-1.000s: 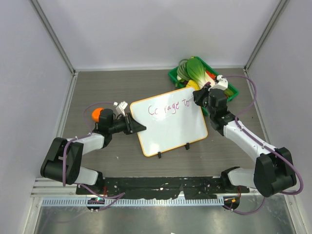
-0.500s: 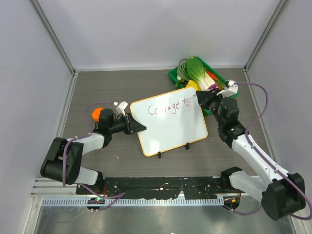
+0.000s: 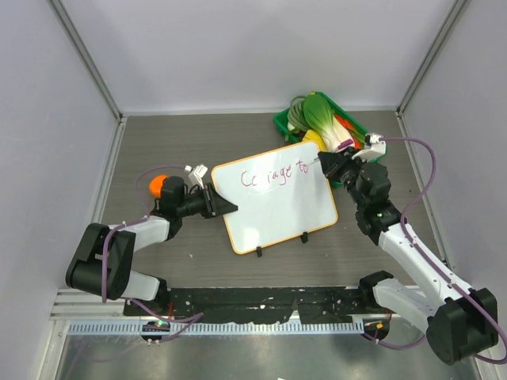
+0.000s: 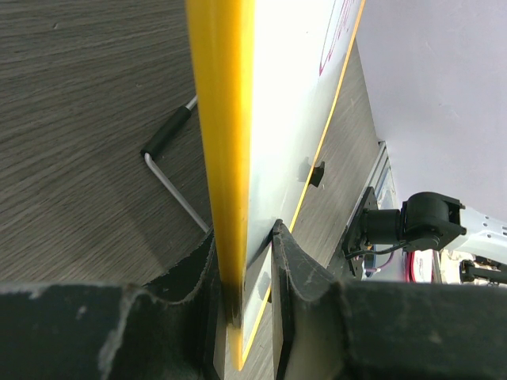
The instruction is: Write a sentence on the whiteboard
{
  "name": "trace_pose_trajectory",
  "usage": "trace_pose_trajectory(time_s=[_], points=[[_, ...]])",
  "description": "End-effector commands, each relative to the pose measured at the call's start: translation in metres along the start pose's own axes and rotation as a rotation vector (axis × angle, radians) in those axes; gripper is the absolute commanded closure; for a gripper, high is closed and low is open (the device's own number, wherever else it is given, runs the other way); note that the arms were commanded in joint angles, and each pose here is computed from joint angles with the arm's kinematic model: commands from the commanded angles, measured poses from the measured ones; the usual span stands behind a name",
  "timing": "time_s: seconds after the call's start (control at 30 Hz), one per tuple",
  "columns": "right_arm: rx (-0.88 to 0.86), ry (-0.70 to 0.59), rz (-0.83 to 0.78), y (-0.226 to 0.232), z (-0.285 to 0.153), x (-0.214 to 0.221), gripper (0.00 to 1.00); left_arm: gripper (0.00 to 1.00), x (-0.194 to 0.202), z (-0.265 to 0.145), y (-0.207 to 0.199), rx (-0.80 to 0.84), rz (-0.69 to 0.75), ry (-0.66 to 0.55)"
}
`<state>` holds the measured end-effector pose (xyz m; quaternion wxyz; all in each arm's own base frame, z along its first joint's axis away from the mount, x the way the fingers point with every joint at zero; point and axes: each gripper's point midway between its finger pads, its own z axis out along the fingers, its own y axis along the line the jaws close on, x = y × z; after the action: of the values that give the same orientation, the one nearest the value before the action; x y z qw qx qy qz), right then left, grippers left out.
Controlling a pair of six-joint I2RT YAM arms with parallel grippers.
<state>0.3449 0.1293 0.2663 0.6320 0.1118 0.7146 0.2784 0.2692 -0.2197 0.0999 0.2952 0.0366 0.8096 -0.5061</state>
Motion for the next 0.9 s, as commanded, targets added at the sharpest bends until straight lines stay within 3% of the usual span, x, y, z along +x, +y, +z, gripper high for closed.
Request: trace_pose_trajectory(time_s=[0.0, 0.17, 0.37, 0.57, 0.87], points=[[-0.034, 0.01, -0.026, 0.005, 0.001, 0.001, 0.99, 1.0, 0.018, -0.003, 0.054, -0.23, 0.025, 0.019], [-0.057, 0.063, -0.045, 0.018, 0.008, 0.019, 0.99, 1.0, 0.018, -0.003, 0.055, -0.233, 0.025, 0.018], [-0.152, 0.121, -0.152, 0.086, 0.006, 0.059, 0.99, 1.0, 0.018, -0.003, 0.054, -0.232, 0.026, 0.018], [-0.239, 0.164, -0.185, 0.125, 0.0, 0.094, 0.99, 1.0, 0.018, -0.002, 0.055, -0.234, 0.025, 0.02], [-0.288, 0.196, -0.201, 0.14, -0.008, 0.136, 0.99, 1.0, 0.018, -0.002, 0.055, -0.233, 0.025, 0.022]])
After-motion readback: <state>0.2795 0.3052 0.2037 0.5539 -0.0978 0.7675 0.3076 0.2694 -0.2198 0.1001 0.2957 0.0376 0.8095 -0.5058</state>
